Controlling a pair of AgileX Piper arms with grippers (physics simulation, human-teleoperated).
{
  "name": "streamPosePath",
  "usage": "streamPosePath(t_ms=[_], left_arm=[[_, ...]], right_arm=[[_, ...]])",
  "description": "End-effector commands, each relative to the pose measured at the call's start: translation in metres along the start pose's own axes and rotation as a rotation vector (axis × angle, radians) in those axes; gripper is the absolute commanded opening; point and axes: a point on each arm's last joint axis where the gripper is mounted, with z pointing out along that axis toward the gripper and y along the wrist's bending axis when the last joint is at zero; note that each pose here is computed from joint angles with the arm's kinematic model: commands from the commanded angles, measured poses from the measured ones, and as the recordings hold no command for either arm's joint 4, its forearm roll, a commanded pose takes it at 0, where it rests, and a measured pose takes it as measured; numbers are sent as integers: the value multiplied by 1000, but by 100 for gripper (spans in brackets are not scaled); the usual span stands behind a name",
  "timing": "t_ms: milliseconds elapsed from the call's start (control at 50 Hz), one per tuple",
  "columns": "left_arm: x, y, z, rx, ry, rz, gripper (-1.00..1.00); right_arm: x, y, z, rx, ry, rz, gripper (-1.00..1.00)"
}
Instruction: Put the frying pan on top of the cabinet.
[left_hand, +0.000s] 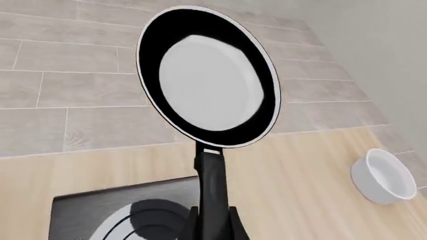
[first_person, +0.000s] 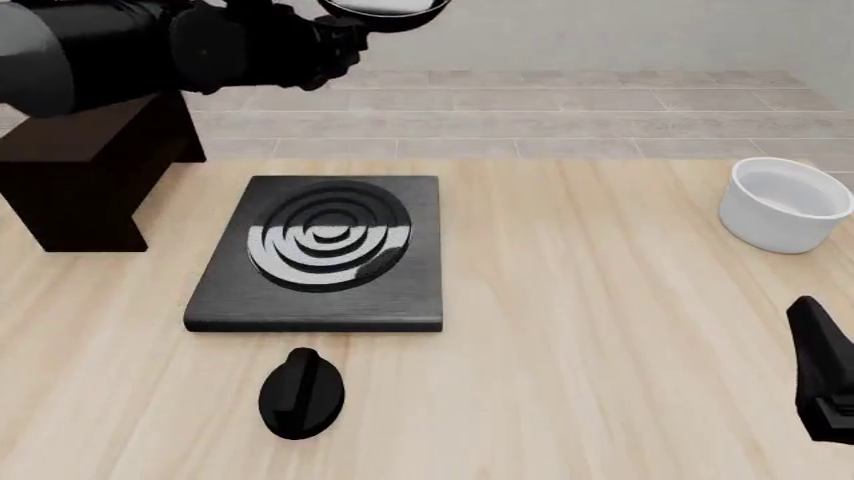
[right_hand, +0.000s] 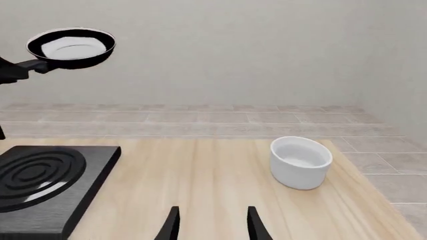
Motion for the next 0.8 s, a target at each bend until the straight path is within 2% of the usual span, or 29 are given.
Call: streamPosePath(t_ms=[20, 100, 140, 220, 300, 540, 640, 760, 800], left_arm=[[-31, 33, -30, -83, -92, 54, -100], [-34, 42, -37, -107, -101, 57, -100], [-37, 54, -46, -137, -116, 66, -100], [-39, 70, -55, -181, -118, 44, -100], [-42, 76, -61, -201, -125, 28, -100], [-35, 115, -77, -307, -114, -22, -100], [-33, 118, -83, -320, -114, -23, -100], [-32, 136, -93, -373, -112, -68, -100], [-34, 141, -101, -394, -125, -52, -100]], right_arm=[[0, 0, 0, -1, 0, -3, 100], [0, 0, 0, 1, -1, -2, 100], [0, 0, 0, 1, -1, -1, 100], [0, 0, 0, 1, -1, 0, 100], [0, 0, 0, 2, -2, 1, 100], [-1, 0, 0, 3, -4, 2, 100], [0, 0, 0, 2, -4, 2, 100], [0, 0, 0, 1, -4, -2, 100], [0, 0, 0, 1, -4, -2, 100]])
